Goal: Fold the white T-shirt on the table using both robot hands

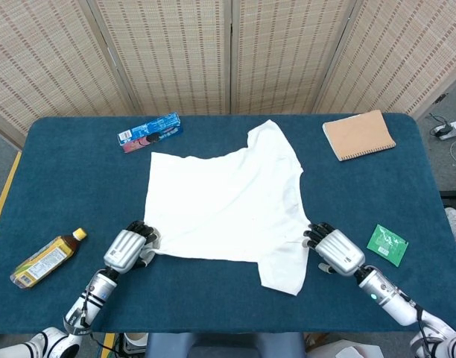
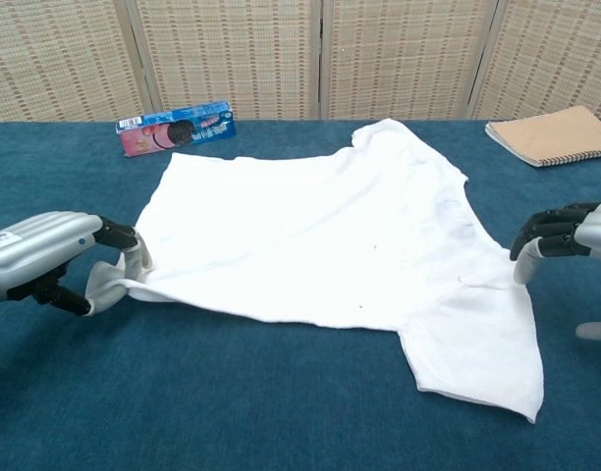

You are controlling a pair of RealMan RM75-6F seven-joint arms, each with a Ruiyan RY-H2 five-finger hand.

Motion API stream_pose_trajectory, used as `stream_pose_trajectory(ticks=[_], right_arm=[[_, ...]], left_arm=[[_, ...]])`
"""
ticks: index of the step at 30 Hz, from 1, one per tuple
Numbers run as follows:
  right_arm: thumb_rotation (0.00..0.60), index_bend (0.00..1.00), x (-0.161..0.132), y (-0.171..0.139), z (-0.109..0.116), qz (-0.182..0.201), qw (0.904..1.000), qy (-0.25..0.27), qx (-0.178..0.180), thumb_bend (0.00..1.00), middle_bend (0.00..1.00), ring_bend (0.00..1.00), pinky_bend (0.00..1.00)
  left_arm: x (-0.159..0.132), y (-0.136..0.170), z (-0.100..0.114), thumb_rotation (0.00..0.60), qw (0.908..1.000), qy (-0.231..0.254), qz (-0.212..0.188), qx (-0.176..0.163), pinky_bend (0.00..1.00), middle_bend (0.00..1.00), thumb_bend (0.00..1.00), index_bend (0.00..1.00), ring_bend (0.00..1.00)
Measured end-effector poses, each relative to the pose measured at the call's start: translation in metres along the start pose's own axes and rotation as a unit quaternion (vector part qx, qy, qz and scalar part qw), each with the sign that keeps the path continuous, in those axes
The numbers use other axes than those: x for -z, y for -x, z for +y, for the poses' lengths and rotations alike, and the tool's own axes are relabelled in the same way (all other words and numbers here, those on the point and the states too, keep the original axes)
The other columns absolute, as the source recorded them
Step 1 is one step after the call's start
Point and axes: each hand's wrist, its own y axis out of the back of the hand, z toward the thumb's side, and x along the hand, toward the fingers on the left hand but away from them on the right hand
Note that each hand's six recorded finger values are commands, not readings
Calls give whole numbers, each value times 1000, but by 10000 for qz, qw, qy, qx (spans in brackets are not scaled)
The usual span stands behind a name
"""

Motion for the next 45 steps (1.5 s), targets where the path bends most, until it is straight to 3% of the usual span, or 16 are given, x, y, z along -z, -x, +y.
stream_pose_trajectory(ticks=[17, 25, 32, 38, 45], right_arm=[[600, 385, -13, 39, -14, 327, 9991, -33, 271, 136, 279, 170, 241], [600, 550, -21, 44, -16, 533, 9980, 45, 326, 369, 345, 199, 241], [600, 704, -28, 42, -20, 658, 9970, 103, 384, 487, 432, 251, 241], [600, 762, -31, 40, -13, 769, 9952, 175, 581, 515, 471, 274, 243], [600, 798, -32, 34, -1, 862, 9932, 302, 725, 515, 494, 295, 244]], left_arm=[[2, 0, 0, 600, 10000, 86, 32, -30, 163, 351, 516, 740, 293], [3, -1, 1, 600, 9999, 147, 34, -45, 163, 351, 515, 740, 292], [5, -2, -2, 600, 9998, 192, 45, 31, 163, 372, 516, 742, 297], [7, -3, 3, 600, 9996, 287, 45, 11, 163, 489, 516, 750, 363], [11, 6, 13, 600, 9993, 361, 40, -84, 163, 510, 516, 753, 388]])
